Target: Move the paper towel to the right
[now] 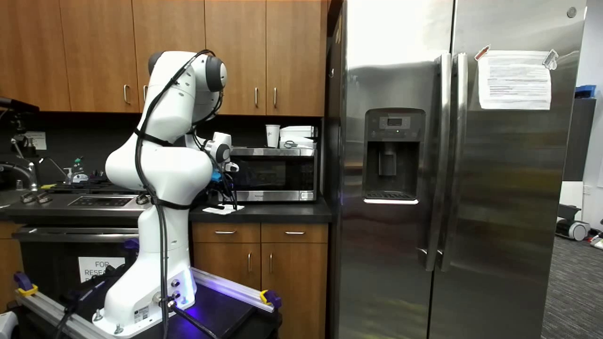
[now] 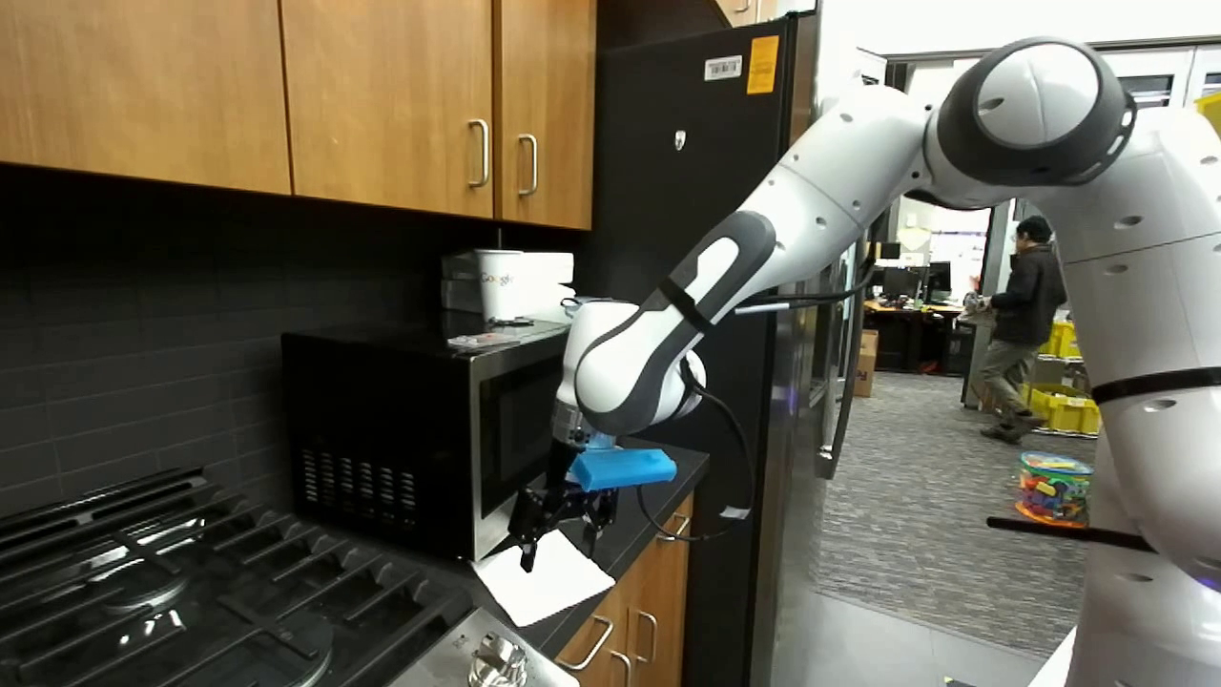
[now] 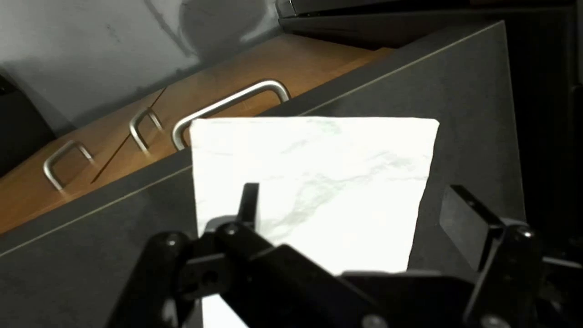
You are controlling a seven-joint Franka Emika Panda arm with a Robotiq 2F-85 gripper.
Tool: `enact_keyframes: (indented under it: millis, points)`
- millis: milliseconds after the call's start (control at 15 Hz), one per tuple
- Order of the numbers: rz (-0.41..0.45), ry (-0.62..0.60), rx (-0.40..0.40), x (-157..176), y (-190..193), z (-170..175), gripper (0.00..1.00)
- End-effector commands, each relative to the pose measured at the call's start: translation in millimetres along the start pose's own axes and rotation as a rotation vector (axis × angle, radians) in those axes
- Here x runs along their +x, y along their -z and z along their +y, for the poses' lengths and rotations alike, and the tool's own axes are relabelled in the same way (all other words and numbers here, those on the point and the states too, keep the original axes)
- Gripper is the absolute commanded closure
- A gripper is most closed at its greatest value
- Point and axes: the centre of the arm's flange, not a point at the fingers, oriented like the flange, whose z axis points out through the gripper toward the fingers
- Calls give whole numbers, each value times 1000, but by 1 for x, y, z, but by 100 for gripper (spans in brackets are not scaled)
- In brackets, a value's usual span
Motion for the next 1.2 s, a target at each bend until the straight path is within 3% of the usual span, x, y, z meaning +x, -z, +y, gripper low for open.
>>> enact_keyframes:
  millis: [0,667,800,1133]
  points:
    - [-29,-11,-6,18,-8,-5,0]
    - [-102,-29,0,39,-39,-6,0]
    - [-103,-38,1,42,-41,-4,26]
    - [-93,-53,3,45,-36,-1,63]
